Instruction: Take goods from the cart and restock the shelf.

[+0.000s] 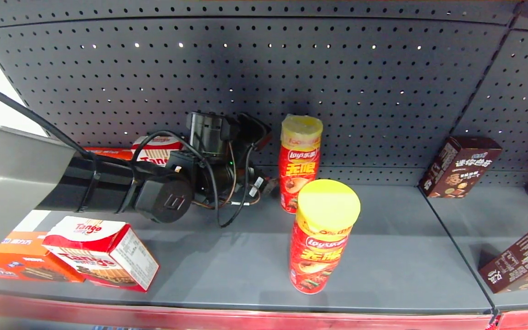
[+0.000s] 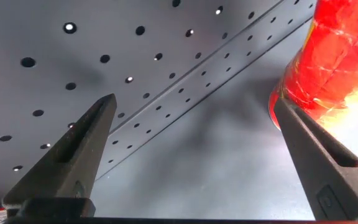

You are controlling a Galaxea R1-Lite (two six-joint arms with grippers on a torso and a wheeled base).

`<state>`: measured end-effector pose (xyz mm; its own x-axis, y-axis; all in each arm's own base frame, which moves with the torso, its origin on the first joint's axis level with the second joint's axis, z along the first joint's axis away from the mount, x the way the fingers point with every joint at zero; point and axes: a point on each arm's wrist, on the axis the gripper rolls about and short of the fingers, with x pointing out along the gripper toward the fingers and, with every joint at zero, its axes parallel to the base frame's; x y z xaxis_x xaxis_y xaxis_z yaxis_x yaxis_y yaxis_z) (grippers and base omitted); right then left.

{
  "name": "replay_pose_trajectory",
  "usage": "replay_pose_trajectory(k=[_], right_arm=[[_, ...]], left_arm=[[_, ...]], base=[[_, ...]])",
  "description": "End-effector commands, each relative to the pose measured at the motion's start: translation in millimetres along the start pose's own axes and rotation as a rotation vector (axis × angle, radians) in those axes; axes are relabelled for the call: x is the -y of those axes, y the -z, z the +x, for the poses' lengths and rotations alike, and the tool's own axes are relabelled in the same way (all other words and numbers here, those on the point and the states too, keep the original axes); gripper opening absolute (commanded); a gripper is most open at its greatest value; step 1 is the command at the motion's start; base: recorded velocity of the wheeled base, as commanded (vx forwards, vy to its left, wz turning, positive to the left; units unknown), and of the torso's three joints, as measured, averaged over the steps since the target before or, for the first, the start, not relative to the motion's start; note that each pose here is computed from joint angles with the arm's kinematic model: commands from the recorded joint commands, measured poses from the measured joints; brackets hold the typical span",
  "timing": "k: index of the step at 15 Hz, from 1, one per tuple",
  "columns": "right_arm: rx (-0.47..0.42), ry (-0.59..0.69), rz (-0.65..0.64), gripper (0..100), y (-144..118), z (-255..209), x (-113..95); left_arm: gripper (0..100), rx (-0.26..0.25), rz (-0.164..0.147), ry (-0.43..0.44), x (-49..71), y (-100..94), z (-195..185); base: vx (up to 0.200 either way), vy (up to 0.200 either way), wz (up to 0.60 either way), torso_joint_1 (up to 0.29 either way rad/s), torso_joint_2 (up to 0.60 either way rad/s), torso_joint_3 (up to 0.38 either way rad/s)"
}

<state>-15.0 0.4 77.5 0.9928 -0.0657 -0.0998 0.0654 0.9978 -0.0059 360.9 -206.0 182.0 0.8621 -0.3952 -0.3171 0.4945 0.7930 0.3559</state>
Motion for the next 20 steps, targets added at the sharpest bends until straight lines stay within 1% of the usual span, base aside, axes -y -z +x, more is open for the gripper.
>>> replay_pose_trajectory(k=[1, 2, 3, 4, 5, 6, 7, 8, 9, 10, 11, 12, 13, 14, 15, 16, 17, 18, 19, 20], right_arm=[[-0.001, 0.000, -0.002, 100, -0.1, 0.1, 0.0], [-0.001, 0.000, 0.000, 100, -0.1, 0.1, 0.0], [-0.001, 0.000, 0.000, 100, -0.1, 0.1, 0.0], [-0.001, 0.000, 0.000, 100, -0.1, 0.1, 0.0], [-0.001, 0.000, 0.000, 100, -0.1, 0.1, 0.0], [-0.001, 0.000, 0.000, 100, -0.1, 0.1, 0.0], [-0.001, 0.000, 0.000, 100, -0.1, 0.1, 0.0], [-0.003, 0.000, 0.000, 100, 0.1, 0.1, 0.0], [-0.001, 0.000, 0.000, 100, -0.1, 0.1, 0.0], [-0.001, 0.000, -0.002, 100, -0.1, 0.1, 0.0], [-0.001, 0.000, -0.002, 100, -0.1, 0.1, 0.0], [-0.001, 0.000, 0.000, 100, -0.1, 0.1, 0.0], [-0.003, 0.000, 0.000, 100, 0.1, 0.1, 0.0], [-0.003, 0.000, -0.002, 100, 0.1, 0.1, 0.0], [-0.003, 0.000, -0.002, 100, 0.1, 0.1, 0.0], [-0.001, 0.000, -0.002, 100, -0.1, 0.1, 0.0], [-0.001, 0.000, 0.000, 100, -0.1, 0.1, 0.0], [-0.001, 0.000, -0.002, 100, -0.1, 0.1, 0.0], [-0.001, 0.000, -0.002, 100, -0.1, 0.1, 0.0], [-0.001, 0.000, 0.000, 100, -0.1, 0.1, 0.0]], left_arm=[[100, 0.009, -0.001, -0.004, -1.7, -3.0, -5.1], [100, 0.033, -0.002, -0.016, -7.7, -10.7, -17.2], [100, 0.047, 0.000, -0.024, -11.3, -14.3, -27.9], [100, 0.074, -0.017, -0.037, -16.6, -21.7, -42.3], [100, 0.120, -0.041, -0.048, -19.9, -32.4, -63.2], [100, 0.131, -0.047, -0.056, -21.6, -34.6, -77.5], [100, 0.157, -0.053, -0.070, -22.6, -35.9, -103.5], [100, 0.186, -0.056, -0.071, -19.9, -35.6, -123.2], [100, 0.220, -0.074, -0.076, -18.7, -36.2, -139.9], [100, 0.240, -0.095, -0.083, -19.4, -36.4, -151.7], [100, 0.279, -0.132, -0.083, -22.3, -32.0, -185.2], [100, 0.298, -0.140, -0.089, -22.6, -29.1, -201.7], [100, 0.343, -0.153, -0.086, -20.0, -11.3, -248.8], [100, 0.372, -0.157, -0.093, -20.1, -6.2, -266.4], [100, 0.452, -0.166, -0.113, -22.0, 2.3, -305.5], [100, 0.492, -0.170, -0.126, -23.0, 7.0, -323.8], [100, 0.538, -0.173, -0.143, -22.5, 20.6, -352.1], [100, 0.519, -0.173, -0.175, -19.2, 44.2, -373.8], [100, 0.497, -0.178, -0.246, -12.7, 72.1, -394.3], [100, 0.476, -0.173, -0.298, -5.7, 90.8, -399.7]], base=[[0.000, 0.000, 0.00, 0.000, 0.00, 0.000], [0.000, 0.000, 0.00, 0.000, 0.00, 0.000], [0.000, 0.000, 0.00, 0.000, 0.00, 0.000], [0.000, 0.000, 0.00, 0.000, 0.00, 0.000], [0.000, 0.000, 0.00, 0.000, 0.00, 0.000], [0.000, 0.000, 0.00, 0.000, 0.00, 0.000], [0.000, 0.000, 0.00, 0.000, 0.00, 0.000], [0.000, 0.000, 0.00, 0.000, 0.00, 0.000], [0.000, 0.000, 0.00, 0.000, 0.00, 0.000], [0.000, 0.000, 0.00, 0.000, 0.00, 0.000], [0.000, 0.000, 0.00, 0.000, 0.00, 0.000], [0.000, 0.000, 0.00, 0.000, 0.00, 0.000], [0.000, 0.000, 0.00, 0.000, 0.00, 0.000], [0.000, 0.000, 0.00, 0.000, 0.00, 0.000], [0.000, 0.000, 0.00, 0.000, 0.00, 0.000], [0.000, 0.000, 0.00, 0.000, 0.00, 0.000], [0.000, 0.000, 0.00, 0.000, 0.00, 0.000], [0.000, 0.000, 0.00, 0.000, 0.00, 0.000], [0.000, 0.000, 0.00, 0.000, 0.00, 0.000], [0.000, 0.000, 0.00, 0.000, 0.00, 0.000]])
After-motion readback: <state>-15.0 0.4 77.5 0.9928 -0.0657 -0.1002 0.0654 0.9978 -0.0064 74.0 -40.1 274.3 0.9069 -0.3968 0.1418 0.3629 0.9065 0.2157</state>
